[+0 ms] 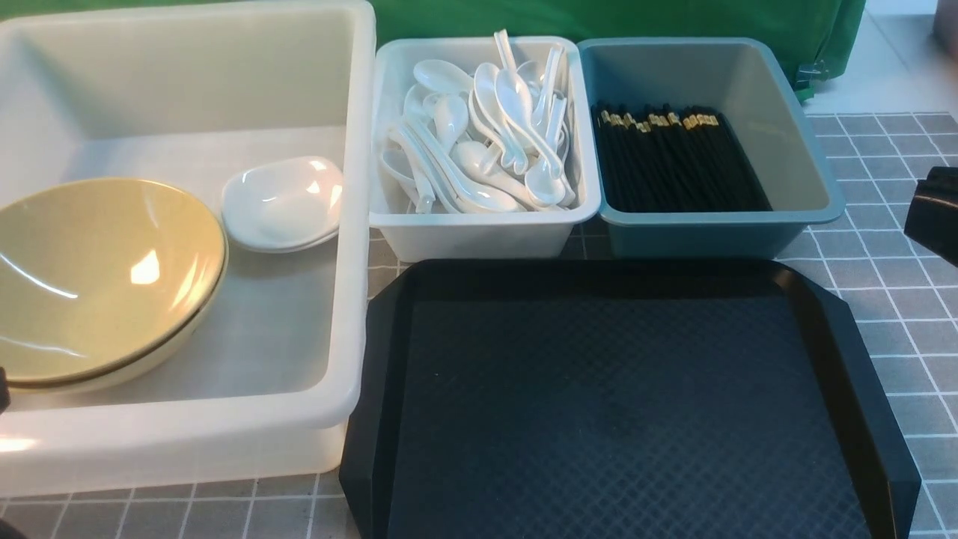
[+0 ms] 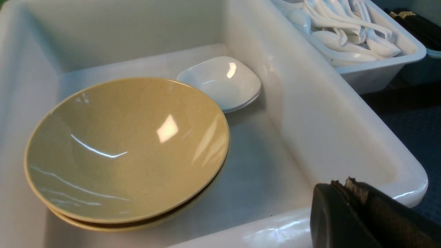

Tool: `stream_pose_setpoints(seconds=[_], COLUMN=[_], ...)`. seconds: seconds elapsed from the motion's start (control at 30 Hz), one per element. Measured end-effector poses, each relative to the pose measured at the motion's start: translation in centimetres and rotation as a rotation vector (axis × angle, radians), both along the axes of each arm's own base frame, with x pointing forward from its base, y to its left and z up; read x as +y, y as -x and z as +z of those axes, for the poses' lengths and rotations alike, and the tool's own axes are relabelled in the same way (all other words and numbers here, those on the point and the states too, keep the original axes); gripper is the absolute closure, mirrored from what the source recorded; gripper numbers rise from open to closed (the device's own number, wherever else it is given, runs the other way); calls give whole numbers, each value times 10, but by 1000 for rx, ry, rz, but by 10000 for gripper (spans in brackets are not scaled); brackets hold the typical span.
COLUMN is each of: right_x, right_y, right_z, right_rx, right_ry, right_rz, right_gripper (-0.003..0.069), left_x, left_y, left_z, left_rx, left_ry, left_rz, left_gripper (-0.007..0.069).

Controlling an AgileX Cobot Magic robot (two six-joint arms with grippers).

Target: On grey table put chopsticks spoon bowls plates into blue grey white boxes.

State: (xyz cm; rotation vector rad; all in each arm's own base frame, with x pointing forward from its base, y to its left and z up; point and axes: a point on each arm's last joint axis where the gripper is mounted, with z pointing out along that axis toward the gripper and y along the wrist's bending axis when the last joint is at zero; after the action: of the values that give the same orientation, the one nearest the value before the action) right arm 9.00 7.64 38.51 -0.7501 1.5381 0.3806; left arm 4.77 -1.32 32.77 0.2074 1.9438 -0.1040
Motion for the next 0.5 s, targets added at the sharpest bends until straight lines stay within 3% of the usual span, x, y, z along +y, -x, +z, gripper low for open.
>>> stream_pose_setpoints(seconds=[0.5], right_x=[0], right_y=[0], right_z=[-2], right_rx=[3], right_ry=[2], right_rz=[0], right_gripper=[561], left_x=[0], left_y=[0], left_z=[0], left_rx=[0], left_ry=[3], left_rz=[1], left_gripper=[635])
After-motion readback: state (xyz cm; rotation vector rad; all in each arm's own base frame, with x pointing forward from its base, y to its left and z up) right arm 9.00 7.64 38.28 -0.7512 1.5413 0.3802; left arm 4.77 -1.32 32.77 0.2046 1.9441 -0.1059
